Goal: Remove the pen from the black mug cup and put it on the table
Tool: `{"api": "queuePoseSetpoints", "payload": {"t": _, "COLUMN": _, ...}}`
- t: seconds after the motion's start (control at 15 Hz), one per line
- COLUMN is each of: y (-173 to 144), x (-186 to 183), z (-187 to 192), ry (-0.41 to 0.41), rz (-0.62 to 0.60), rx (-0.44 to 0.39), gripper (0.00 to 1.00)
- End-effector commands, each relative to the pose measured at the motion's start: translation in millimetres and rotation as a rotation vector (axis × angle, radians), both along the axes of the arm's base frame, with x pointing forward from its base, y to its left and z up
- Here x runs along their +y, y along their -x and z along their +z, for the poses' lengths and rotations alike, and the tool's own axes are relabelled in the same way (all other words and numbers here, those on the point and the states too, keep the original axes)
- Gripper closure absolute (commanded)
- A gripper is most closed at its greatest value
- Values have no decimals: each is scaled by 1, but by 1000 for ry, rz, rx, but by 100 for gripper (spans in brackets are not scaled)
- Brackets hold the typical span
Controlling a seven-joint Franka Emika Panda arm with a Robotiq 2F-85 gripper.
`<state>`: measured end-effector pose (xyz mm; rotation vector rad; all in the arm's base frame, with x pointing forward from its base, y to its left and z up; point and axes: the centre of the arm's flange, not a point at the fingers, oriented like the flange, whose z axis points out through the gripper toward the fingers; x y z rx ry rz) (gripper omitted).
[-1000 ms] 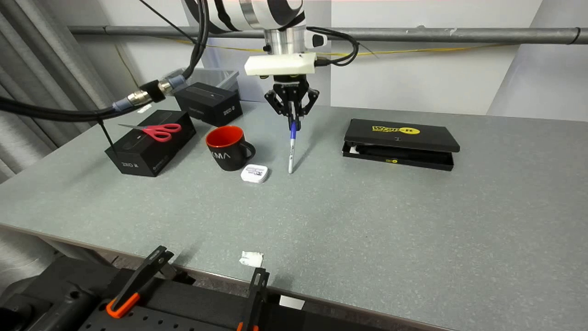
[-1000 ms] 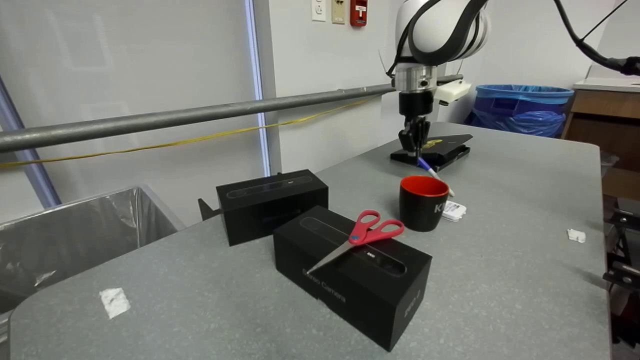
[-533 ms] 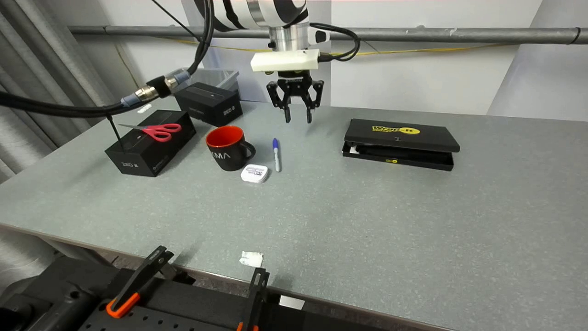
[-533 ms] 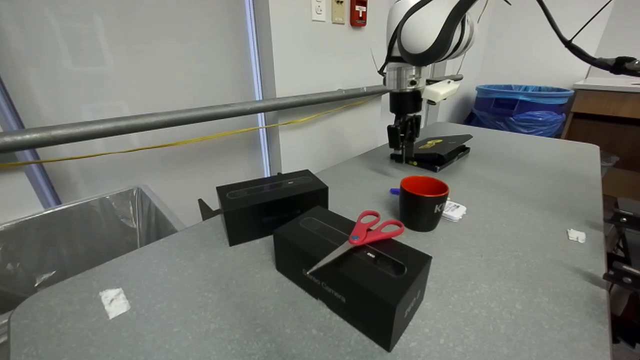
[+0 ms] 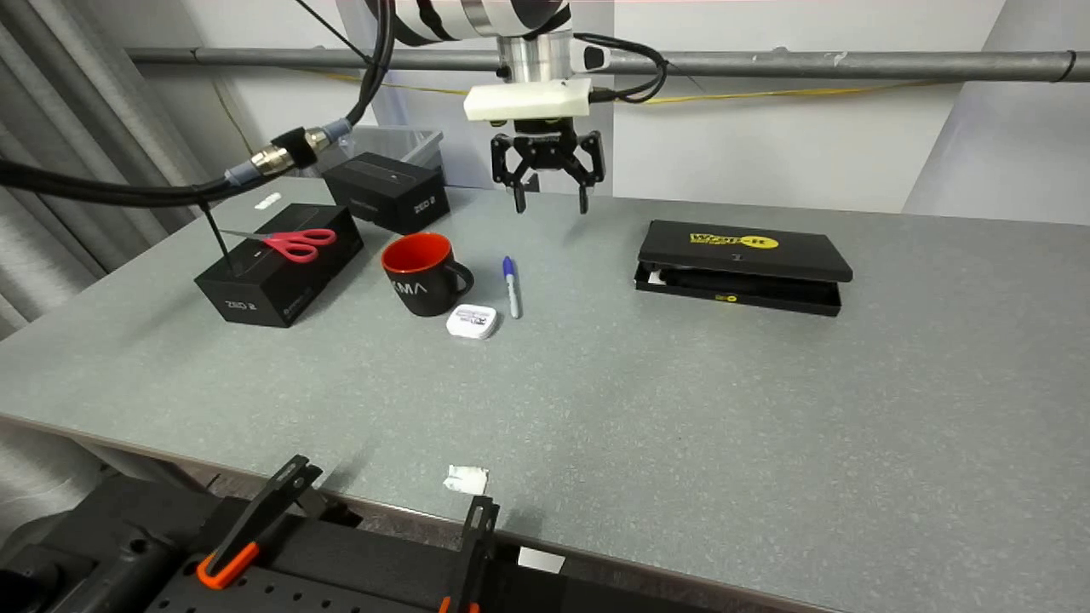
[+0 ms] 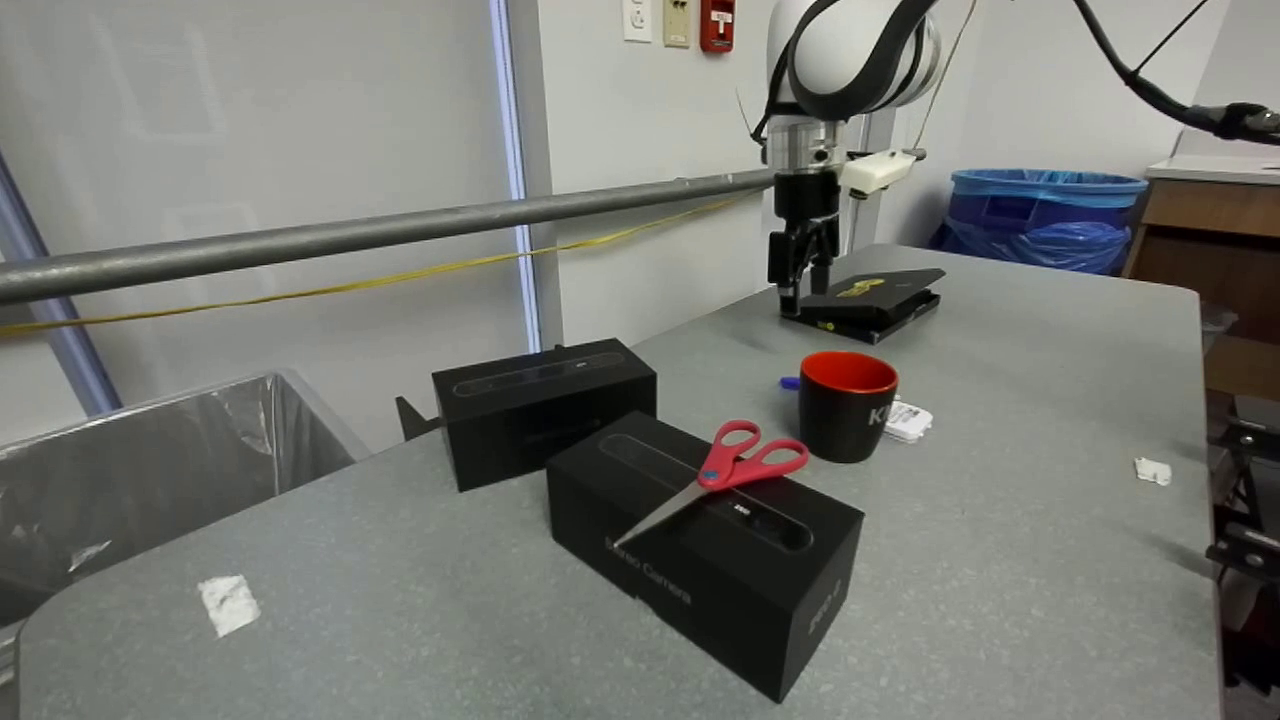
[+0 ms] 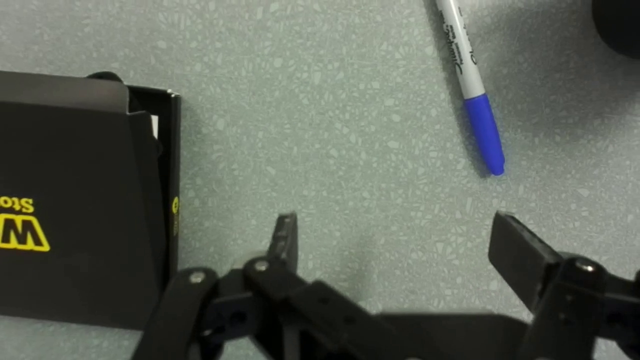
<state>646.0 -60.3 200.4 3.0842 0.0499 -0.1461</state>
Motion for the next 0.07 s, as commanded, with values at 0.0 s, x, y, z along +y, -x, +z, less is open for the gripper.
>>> {"api": "queuePoseSetpoints", "payload": {"t": 0.0, "y": 0, "x": 0, "z": -1, "ry": 0, "rz": 0, "rx": 1, "gripper": 0}}
